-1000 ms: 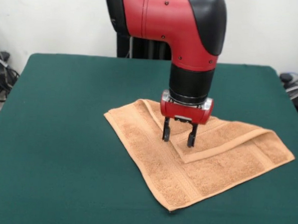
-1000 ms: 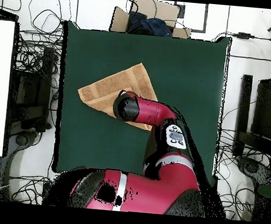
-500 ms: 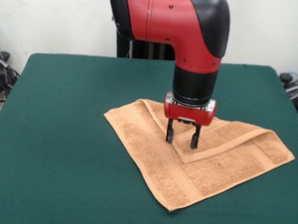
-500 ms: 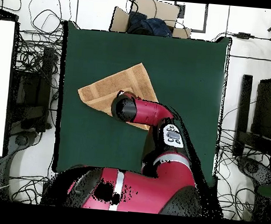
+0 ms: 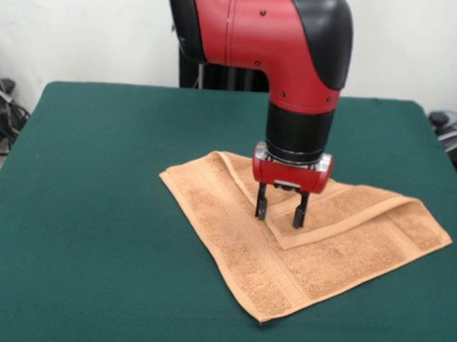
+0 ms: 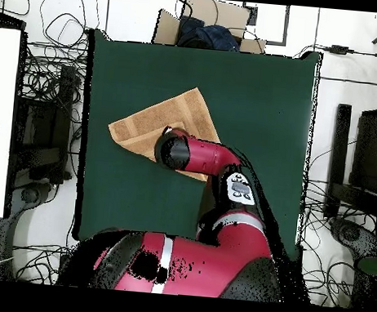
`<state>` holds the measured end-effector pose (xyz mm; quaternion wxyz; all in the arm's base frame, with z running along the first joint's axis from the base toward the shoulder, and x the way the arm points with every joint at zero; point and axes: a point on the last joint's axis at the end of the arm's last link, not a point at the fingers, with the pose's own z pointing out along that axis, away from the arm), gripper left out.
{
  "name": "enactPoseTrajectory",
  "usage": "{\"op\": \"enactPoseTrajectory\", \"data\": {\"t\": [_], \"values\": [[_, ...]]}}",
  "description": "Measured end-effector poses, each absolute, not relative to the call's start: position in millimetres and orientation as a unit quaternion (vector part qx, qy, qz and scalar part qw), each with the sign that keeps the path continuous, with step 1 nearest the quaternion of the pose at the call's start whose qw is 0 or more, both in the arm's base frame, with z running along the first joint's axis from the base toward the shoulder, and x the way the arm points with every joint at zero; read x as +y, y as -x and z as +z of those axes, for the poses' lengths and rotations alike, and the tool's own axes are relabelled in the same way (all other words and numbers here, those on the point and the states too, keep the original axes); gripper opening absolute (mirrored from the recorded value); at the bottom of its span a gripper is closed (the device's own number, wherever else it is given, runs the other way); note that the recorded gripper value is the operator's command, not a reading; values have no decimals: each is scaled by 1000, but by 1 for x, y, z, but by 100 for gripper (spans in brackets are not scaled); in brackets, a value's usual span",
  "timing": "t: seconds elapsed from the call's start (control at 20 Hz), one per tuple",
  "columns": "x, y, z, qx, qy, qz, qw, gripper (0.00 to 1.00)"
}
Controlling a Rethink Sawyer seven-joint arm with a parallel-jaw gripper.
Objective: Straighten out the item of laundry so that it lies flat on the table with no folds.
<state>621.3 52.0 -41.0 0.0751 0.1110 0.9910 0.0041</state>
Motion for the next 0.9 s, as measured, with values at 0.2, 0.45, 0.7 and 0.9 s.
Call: {"op": "enactPoseTrajectory", "data": {"t": [0.2, 0.45, 0.7, 0.9], "values": [[51, -618, -47, 991, -113, 6, 70, 100], [45, -621, -52, 990, -125, 16, 69, 100], [42, -623, -53, 989, -132, 24, 68, 100], [42, -625, -52, 988, -134, 28, 70, 0]]}}
